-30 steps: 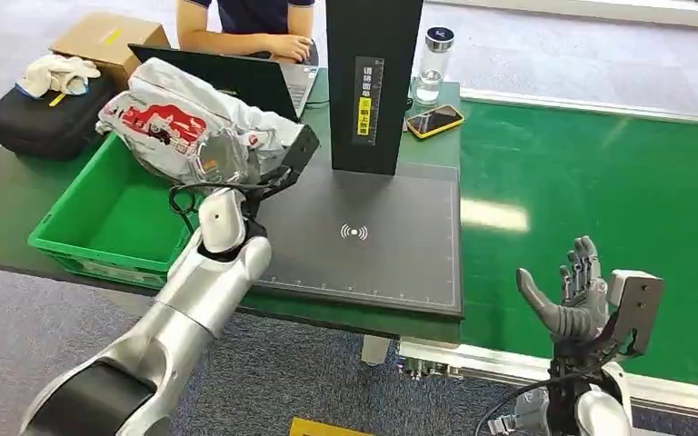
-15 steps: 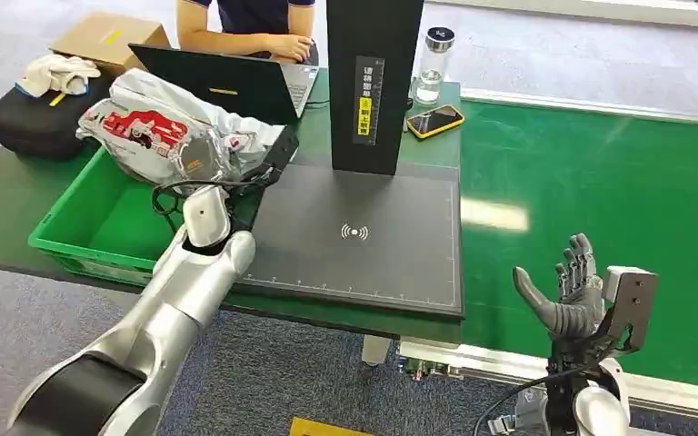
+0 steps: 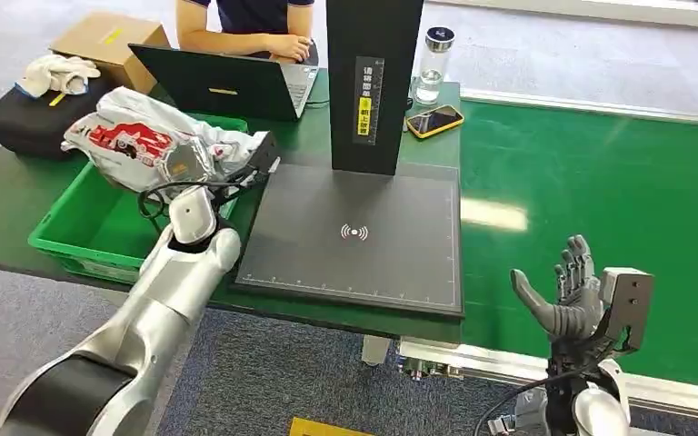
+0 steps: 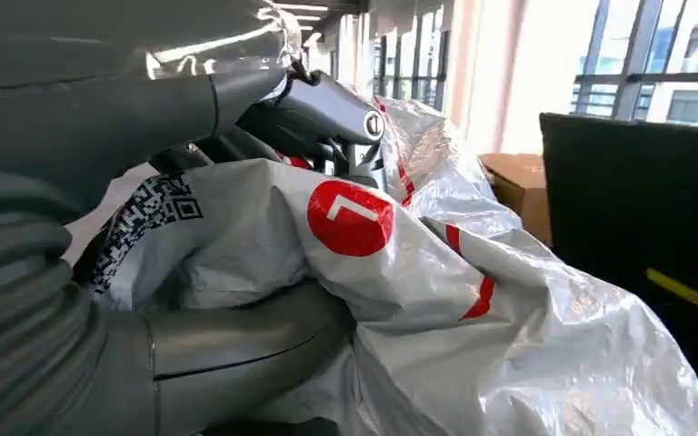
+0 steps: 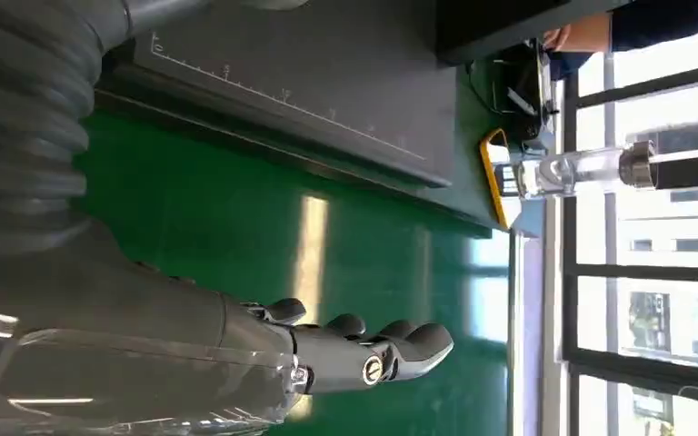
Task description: Moved the parcel from conveyor to table for the left to box.
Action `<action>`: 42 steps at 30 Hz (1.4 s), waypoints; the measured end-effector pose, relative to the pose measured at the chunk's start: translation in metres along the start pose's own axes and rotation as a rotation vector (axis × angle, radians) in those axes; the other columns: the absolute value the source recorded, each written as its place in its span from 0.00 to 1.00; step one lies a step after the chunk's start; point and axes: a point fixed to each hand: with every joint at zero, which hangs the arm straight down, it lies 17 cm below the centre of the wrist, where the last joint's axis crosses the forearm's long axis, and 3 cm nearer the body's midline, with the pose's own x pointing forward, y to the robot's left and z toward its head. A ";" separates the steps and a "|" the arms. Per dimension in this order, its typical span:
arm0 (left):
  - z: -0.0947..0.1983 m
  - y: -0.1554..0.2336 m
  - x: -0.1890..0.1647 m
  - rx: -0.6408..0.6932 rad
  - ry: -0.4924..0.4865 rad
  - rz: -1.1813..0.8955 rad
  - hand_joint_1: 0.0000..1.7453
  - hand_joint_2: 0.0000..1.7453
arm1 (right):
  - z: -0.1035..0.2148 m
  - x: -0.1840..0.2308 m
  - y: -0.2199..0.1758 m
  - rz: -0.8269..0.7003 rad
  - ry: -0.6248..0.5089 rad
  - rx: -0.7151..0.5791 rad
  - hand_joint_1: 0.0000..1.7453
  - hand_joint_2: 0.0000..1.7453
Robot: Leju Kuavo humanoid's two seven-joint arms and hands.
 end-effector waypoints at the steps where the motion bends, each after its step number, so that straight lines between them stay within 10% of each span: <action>1: 0.000 -0.003 -0.004 -0.008 0.007 -0.003 1.00 1.00 | 0.001 -0.001 0.000 0.000 0.002 0.002 0.00 1.00; 18: 0.003 -0.038 -0.063 -0.123 0.115 -0.003 1.00 1.00 | 0.014 -0.004 -0.008 0.014 0.014 0.008 0.00 1.00; 19: 0.003 -0.039 -0.065 -0.128 0.118 -0.005 0.45 1.00 | 0.014 -0.004 -0.009 0.015 0.014 0.006 0.00 1.00; 20: 0.003 -0.040 -0.067 -0.133 0.121 -0.006 0.45 1.00 | 0.015 -0.005 -0.010 0.016 0.015 0.005 0.00 1.00; 21: 0.004 -0.042 -0.067 -0.138 0.123 -0.005 0.00 1.00 | 0.016 -0.004 -0.011 0.017 0.014 0.005 0.00 1.00; 42: 0.003 -0.037 -0.059 -0.124 0.105 -0.030 0.00 1.00 | 0.024 0.001 -0.025 0.033 0.014 -0.004 0.00 1.00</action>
